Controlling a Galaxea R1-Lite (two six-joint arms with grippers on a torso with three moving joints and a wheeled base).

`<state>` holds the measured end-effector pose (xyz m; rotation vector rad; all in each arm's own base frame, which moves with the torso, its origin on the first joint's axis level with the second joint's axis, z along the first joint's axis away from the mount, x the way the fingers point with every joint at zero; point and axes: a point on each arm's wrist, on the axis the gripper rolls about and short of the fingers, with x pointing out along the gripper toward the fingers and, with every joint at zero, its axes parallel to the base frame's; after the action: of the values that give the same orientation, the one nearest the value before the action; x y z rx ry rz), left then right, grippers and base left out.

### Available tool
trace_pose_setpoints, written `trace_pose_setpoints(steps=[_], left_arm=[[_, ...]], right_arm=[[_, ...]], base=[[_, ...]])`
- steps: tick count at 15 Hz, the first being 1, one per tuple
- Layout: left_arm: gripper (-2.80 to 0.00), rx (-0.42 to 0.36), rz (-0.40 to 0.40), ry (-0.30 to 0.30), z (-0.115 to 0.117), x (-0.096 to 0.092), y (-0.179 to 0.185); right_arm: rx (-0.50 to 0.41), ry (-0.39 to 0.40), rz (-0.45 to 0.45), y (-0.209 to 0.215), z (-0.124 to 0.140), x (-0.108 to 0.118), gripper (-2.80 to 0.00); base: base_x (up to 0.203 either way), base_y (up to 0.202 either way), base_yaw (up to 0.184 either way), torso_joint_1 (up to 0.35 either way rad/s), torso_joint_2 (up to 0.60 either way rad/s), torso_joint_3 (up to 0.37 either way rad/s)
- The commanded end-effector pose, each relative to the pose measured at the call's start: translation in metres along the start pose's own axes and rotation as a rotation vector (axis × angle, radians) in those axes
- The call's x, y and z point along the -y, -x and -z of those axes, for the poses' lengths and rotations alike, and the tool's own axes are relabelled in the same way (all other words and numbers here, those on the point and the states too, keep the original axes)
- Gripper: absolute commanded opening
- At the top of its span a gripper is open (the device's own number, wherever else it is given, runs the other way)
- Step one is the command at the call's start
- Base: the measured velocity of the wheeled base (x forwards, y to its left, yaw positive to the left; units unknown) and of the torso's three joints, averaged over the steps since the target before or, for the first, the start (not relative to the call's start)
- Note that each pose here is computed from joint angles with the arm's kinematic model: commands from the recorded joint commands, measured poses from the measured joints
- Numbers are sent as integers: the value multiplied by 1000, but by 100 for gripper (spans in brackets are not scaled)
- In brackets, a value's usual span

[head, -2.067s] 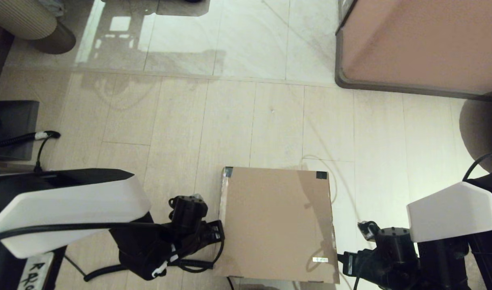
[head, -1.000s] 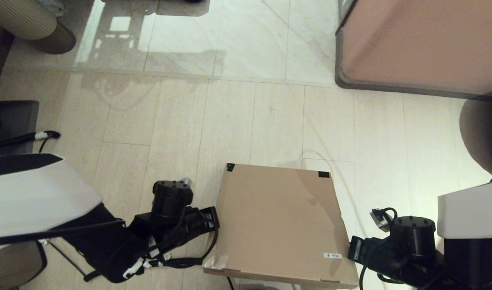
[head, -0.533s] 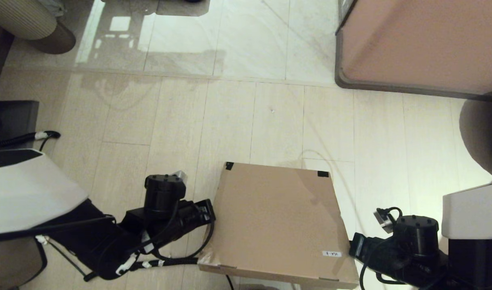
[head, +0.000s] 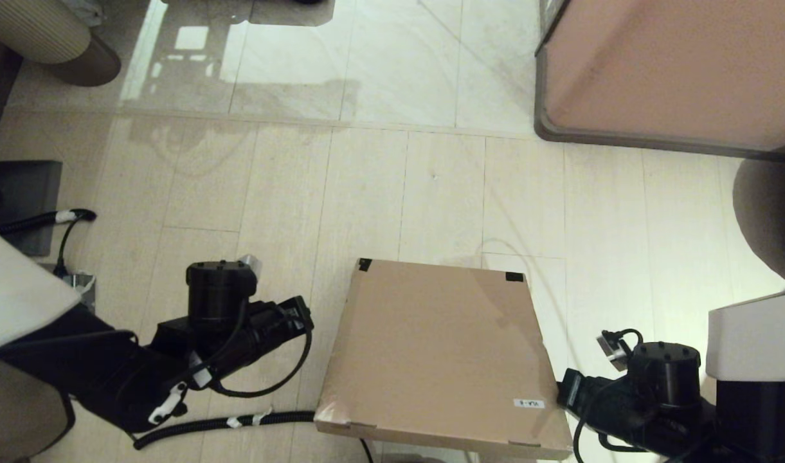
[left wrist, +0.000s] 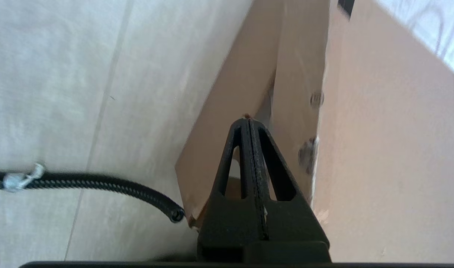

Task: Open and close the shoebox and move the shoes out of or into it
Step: Close the shoe box

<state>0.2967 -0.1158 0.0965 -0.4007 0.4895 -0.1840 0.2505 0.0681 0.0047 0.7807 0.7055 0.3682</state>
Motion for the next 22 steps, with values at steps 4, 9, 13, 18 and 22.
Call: trace_pose_setpoints(steps=[4,9,13,18,22], left_arm=[[-280,36,-6,15,-8,-5,17],[-280,54,-13,22,-13,-9,24],[-280,51,-16,22,-11,-11,32],[-280,58,-15,24,-12,-11,36],[-280,93,-8,27,-20,-11,46]], right_arm=[[-22,-106,-85,3,-6,-9,-280],[-50,-249,-223,13,-19,-30,-280],[-17,-371,-313,21,-36,-50,-280],[30,-475,-461,21,-69,-76,-280],[87,-504,-584,16,-107,-98,-280]], base=[[0,0,0,0,0,0],[0,0,0,0,0,0],[0,0,0,0,0,0],[0,0,0,0,0,0],[0,0,0,0,0,0]])
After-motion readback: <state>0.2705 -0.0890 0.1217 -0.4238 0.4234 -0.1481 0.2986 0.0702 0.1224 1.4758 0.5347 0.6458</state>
